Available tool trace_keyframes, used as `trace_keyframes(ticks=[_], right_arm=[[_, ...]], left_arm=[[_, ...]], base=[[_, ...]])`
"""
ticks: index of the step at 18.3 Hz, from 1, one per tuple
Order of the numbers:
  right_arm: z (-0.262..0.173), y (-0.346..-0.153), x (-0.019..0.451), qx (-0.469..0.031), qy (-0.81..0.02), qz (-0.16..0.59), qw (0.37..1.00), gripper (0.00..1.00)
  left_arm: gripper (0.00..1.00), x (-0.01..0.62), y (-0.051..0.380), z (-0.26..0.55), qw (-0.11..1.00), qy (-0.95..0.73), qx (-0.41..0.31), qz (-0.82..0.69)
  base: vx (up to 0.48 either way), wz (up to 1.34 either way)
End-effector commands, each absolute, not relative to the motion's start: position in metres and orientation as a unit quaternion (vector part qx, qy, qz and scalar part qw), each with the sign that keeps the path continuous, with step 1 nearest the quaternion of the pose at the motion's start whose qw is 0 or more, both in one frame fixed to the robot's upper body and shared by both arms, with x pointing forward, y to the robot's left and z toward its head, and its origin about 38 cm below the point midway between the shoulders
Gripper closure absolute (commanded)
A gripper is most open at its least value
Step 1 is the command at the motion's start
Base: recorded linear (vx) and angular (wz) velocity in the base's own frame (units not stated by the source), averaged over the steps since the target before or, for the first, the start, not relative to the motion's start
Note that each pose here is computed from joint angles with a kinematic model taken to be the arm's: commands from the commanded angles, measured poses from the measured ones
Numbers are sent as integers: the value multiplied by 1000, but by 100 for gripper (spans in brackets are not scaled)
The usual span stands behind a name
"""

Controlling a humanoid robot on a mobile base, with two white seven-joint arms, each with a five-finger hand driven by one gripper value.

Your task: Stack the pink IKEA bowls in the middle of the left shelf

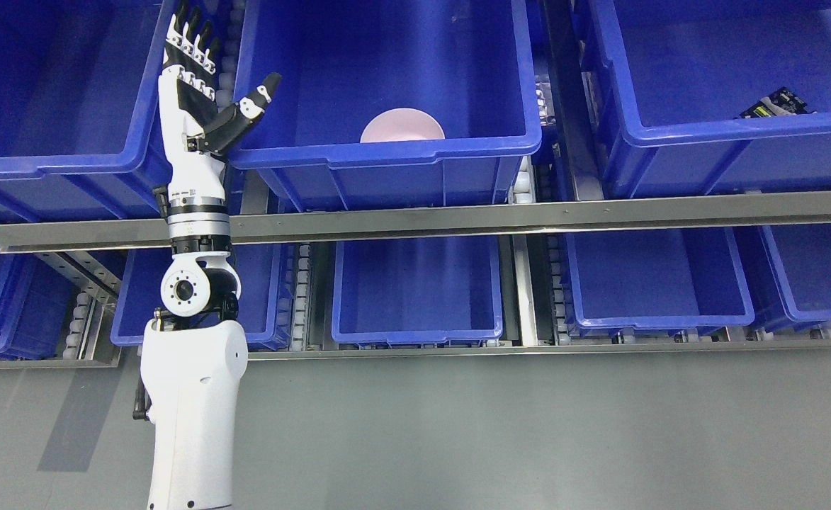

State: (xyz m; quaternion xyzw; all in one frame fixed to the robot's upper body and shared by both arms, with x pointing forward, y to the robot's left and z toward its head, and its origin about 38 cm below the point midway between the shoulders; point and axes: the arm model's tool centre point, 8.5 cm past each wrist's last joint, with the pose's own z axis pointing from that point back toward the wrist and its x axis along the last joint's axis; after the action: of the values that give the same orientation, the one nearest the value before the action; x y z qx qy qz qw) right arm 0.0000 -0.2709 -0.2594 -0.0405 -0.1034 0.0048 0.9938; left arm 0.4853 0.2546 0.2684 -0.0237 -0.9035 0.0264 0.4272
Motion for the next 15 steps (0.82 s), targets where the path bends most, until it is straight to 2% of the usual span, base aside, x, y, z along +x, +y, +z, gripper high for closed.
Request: trace_keyframes(ticks=[1, 6, 15], right_arm=[[-258, -283, 6, -52, -112, 3, 992, 0], [-258, -283, 6, -52, -112, 3, 992, 0], [-258, -283, 6, -52, -112, 3, 992, 0]], left_arm=[[0, 457, 239, 295, 380, -924, -41, 5], [0, 457, 238, 297, 385, -922, -42, 4], [0, 456, 238, 296, 385, -922, -42, 4]], base=[[-4, 44], [-70, 50], [-169, -7]])
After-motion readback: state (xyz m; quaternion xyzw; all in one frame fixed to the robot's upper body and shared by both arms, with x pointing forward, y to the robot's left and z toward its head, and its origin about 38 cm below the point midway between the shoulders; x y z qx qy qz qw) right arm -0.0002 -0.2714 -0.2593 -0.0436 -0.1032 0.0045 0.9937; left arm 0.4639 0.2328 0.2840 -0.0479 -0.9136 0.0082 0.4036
